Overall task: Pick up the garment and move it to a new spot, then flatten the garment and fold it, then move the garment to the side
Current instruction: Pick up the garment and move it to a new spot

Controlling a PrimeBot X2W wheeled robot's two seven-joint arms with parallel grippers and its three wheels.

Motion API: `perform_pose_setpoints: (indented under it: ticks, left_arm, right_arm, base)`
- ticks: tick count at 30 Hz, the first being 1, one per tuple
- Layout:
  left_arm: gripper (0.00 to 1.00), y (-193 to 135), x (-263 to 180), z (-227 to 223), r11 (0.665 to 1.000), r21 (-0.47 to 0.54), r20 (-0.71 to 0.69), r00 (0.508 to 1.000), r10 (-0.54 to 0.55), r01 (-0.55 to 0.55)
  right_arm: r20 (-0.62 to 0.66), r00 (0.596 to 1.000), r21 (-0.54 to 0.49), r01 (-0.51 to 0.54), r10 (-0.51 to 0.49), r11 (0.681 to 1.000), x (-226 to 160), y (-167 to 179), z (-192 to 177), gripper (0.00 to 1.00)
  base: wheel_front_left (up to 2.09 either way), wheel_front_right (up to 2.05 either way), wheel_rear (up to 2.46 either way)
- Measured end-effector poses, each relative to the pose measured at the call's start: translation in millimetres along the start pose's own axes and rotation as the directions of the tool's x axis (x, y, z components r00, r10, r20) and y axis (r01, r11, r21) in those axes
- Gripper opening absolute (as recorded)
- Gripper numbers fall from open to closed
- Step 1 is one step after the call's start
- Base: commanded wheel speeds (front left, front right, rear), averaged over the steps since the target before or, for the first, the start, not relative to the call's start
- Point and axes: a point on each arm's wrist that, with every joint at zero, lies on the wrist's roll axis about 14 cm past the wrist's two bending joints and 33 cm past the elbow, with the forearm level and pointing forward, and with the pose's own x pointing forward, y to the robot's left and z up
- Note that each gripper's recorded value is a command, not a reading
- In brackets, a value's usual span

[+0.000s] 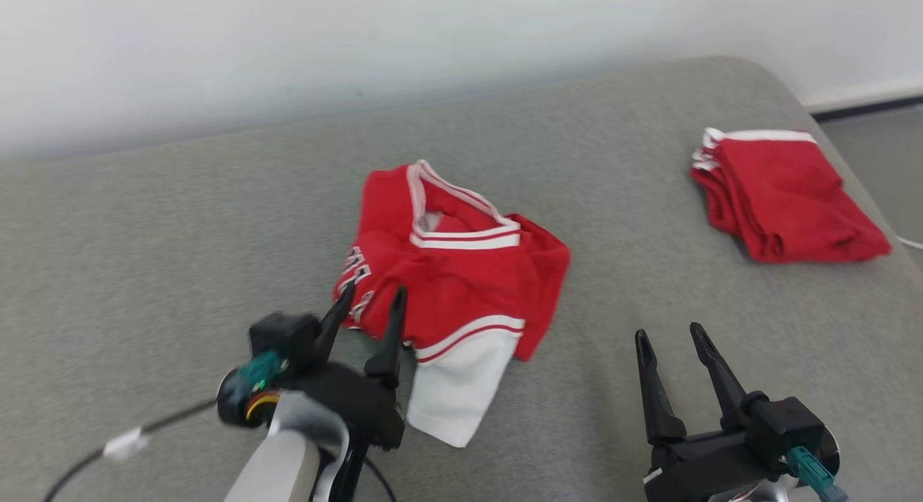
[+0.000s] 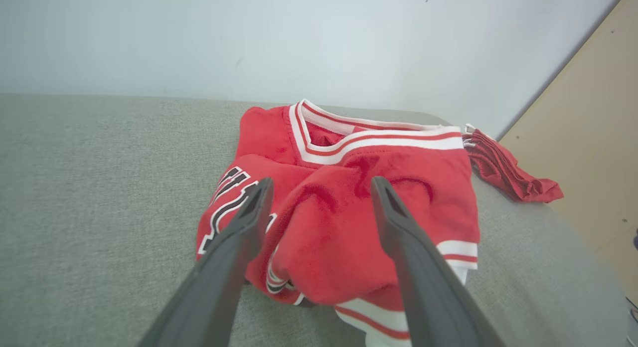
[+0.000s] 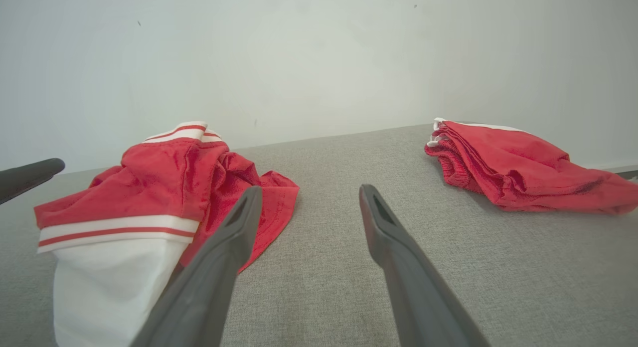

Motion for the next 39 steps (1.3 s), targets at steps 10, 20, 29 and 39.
perform_pose_setpoints:
  ticks: [10, 20, 29, 39]
  left_arm:
    - [1.00, 68.6, -87.0, 32.7, 0.957, -0.030, 0.254, 0.924, 0.285, -0.287]
    - [1.00, 96.7, -176.6, 45.2, 0.873, 0.099, 0.353, 0.837, 0.418, -0.478]
    - [1.00, 113.4, -209.4, 31.0, 0.822, 0.148, 0.326, 0.812, 0.484, -0.550]
    - [1.00, 119.5, -208.3, 15.4, 0.824, 0.168, 0.273, 0.829, 0.488, -0.541]
  right_arm:
    - [0.022, 0.997, 0.006, -0.076, 0.076, 0.997, 7.9, 24.6, 6.8, 1.00]
    - [0.038, 0.993, 0.010, -0.108, 0.108, 0.994, 4.0, 34.9, 11.8, 1.00]
    - [0.008, 0.993, -0.029, -0.113, 0.114, 0.993, -0.8, 34.8, 2.8, 1.00]
    - [-0.037, 0.994, -0.021, -0.107, 0.106, 0.994, -3.3, 32.6, -11.6, 1.00]
  base:
    - [0.00, 0.00, 0.00]
    - [0.00, 0.00, 0.00]
    - [0.00, 0.00, 0.00]
    - [0.00, 0.00, 0.00]
